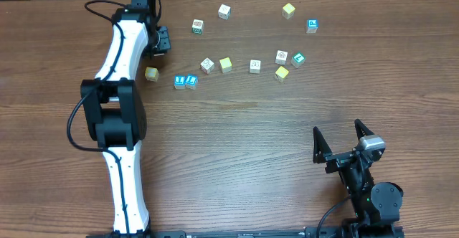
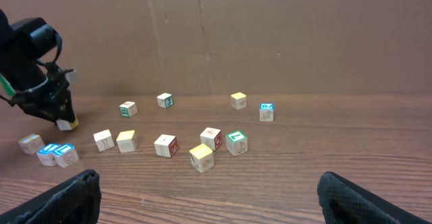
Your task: Form a circle
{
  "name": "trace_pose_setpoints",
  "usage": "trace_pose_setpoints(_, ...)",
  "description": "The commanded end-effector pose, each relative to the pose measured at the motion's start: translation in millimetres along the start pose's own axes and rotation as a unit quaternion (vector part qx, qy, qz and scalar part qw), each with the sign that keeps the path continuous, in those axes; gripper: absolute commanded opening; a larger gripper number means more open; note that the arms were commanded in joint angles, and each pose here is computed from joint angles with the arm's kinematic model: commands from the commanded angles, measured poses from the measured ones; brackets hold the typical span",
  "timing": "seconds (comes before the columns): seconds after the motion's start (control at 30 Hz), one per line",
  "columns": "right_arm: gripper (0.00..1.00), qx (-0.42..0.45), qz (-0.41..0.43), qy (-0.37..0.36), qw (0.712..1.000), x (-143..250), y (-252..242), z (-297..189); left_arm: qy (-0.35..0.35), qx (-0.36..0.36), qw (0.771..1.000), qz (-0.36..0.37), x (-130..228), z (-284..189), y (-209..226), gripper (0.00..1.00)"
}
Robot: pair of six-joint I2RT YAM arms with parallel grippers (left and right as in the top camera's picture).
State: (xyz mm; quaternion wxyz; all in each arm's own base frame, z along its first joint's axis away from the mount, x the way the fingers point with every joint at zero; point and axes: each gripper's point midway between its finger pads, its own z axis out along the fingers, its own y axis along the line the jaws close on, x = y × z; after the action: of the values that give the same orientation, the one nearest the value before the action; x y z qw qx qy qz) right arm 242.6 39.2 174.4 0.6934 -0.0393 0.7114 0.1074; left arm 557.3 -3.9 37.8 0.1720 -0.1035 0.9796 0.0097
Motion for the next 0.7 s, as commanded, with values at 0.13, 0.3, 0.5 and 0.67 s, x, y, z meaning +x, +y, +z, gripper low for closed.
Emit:
trace_pose_setpoints(0.13, 1.0, 0.004, 0.001, -0.002, 1.0, 2, -2, 0, -0.057, 0.043, 0.997, 0.011, -20, -114, -11, 0.24)
trace_pose_setpoints(0.3, 1.0, 0.004, 0.001, -0.001, 1.0, 2, -2, 0, -0.003, 0.092, 0.996, 0.014, 12, -143, -23, 0.26)
trace_pose_setpoints(0.5, 1.0, 0.004, 0.001, -0.001, 1.0, 2, -2, 0, 0.118, 0.125, 0.985, 0.008, 68, -152, -30, 0.26)
trace_pose_setpoints(0.67, 1.0, 0.004, 0.001, -0.001, 1.0, 2, -2, 0, 0.181, 0.113, 0.977, 0.025, 101, -160, -30, 0.27)
